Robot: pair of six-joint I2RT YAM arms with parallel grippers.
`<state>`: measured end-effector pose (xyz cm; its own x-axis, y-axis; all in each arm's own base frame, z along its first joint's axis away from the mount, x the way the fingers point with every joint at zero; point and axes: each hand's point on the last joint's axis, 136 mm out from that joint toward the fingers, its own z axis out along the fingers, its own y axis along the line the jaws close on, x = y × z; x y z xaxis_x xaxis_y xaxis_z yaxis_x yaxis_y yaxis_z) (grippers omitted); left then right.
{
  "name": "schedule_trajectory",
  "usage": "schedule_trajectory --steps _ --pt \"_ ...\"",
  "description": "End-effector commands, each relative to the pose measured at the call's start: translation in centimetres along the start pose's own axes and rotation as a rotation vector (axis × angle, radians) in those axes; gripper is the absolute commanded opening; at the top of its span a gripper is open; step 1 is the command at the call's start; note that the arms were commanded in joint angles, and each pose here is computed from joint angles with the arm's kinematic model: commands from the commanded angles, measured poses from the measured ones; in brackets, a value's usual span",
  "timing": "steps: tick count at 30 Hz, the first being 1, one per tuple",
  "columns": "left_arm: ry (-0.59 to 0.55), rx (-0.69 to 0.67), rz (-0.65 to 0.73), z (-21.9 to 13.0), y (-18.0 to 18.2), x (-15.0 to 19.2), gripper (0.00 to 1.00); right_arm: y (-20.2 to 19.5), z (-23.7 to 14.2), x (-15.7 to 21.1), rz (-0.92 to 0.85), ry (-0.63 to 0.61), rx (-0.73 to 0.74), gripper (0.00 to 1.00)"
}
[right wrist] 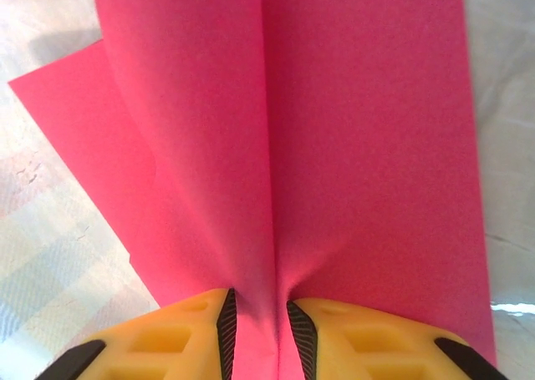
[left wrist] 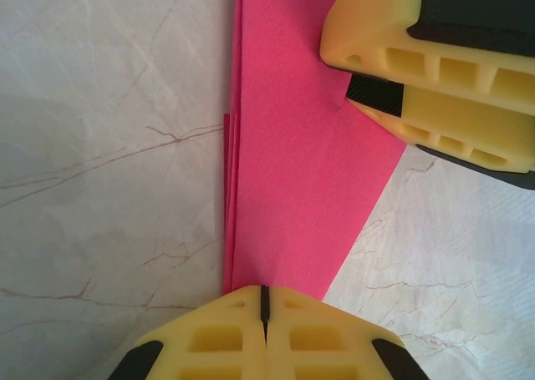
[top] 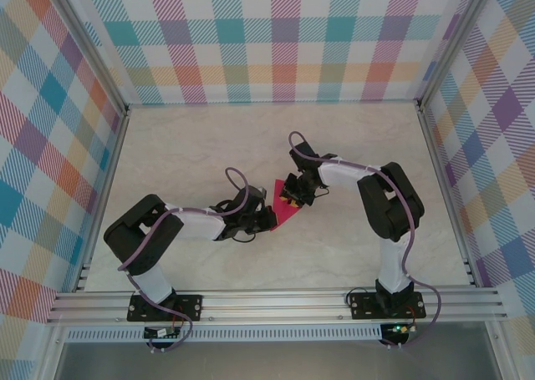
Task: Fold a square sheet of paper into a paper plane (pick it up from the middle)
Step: Fourth fold the wing at the center of the table.
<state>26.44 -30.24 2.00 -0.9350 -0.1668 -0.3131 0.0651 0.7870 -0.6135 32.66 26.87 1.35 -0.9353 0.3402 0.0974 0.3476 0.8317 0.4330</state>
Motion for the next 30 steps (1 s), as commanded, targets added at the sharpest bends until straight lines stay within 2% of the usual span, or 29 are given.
schedule_trajectory --steps 1,5,8,12,21,30 --pt "0.065 -0.132 0.001 0.2 3.3 2.1 0.02 -5.7 1.9 -1.0 -0.009 -0.057 0.181 0.31" --pt "0.077 -0.135 0.001 0.3 3.5 2.4 0.0 0.2 -1.3 -1.9 -0.154 -0.096 -0.041 0.34" --pt "0.083 -0.134 0.005 0.3 3.5 2.5 0.0 2.7 -3.5 -2.0 -0.245 -0.139 -0.13 0.36" --pt "0.084 -0.133 0.006 0.3 3.4 2.4 0.0 3.6 -4.7 -1.1 -0.324 -0.145 -0.198 0.36" --pt "0.092 -0.12 0.009 0.6 2.9 2.3 0.0 3.5 -1.9 2.0 -0.381 0.039 -0.304 0.28" --pt "0.089 -0.12 0.005 0.6 2.8 2.1 0.0 2.5 -0.1 1.4 -0.364 0.056 -0.249 0.24"
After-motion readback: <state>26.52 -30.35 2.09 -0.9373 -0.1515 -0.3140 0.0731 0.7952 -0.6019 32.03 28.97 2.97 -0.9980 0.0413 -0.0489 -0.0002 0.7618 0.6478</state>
